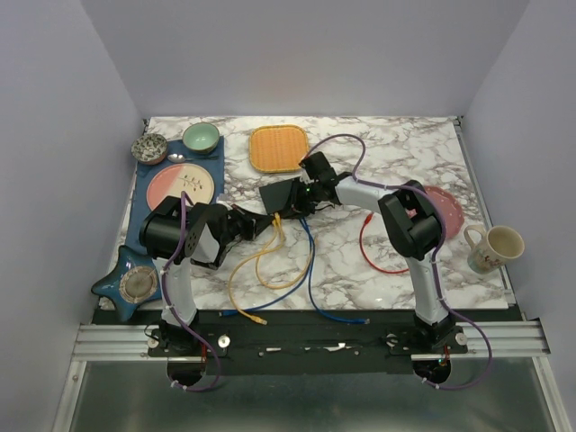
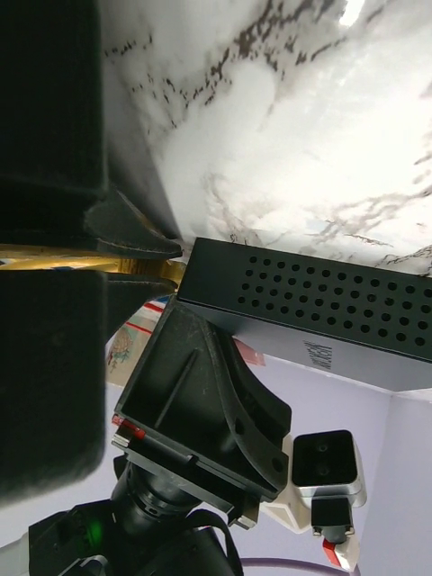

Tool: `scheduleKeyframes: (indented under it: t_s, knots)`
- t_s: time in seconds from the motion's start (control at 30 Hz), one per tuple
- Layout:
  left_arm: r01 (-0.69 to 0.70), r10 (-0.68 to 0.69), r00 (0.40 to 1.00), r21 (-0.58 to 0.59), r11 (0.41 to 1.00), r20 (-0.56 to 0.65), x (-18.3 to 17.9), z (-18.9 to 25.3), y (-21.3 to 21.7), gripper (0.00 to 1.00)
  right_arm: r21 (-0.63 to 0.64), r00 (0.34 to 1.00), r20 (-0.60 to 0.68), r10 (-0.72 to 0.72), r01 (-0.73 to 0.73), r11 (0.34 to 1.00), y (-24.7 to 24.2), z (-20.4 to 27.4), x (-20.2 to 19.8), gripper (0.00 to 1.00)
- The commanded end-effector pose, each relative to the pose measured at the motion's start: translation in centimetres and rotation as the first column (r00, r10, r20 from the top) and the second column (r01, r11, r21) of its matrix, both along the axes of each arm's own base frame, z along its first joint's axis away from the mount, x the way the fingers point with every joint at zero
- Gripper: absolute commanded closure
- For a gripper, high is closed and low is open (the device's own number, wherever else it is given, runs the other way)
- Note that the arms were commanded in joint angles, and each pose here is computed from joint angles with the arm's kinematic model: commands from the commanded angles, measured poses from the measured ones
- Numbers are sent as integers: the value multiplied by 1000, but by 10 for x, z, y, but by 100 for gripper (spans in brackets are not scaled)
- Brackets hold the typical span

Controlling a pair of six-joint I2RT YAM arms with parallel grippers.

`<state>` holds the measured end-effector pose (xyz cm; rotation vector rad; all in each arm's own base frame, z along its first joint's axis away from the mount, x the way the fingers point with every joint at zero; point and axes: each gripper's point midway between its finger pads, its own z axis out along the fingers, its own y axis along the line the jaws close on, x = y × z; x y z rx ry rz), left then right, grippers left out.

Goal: Pull the plug from the switch port

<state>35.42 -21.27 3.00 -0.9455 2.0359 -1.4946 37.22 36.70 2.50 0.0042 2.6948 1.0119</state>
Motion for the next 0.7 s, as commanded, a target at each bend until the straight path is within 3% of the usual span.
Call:
scheduleKeyframes:
  t_s: [0.0, 0.67]
  knots:
    - [172, -165, 970, 23, 985, -177, -54, -37, -24, 100, 27, 998, 51, -27, 26, 999, 9, -4, 22, 75]
    - [291, -280, 939, 27, 956, -199, -77, -39, -55, 100, 52, 998, 54, -31, 28, 998, 14, 2, 26, 75]
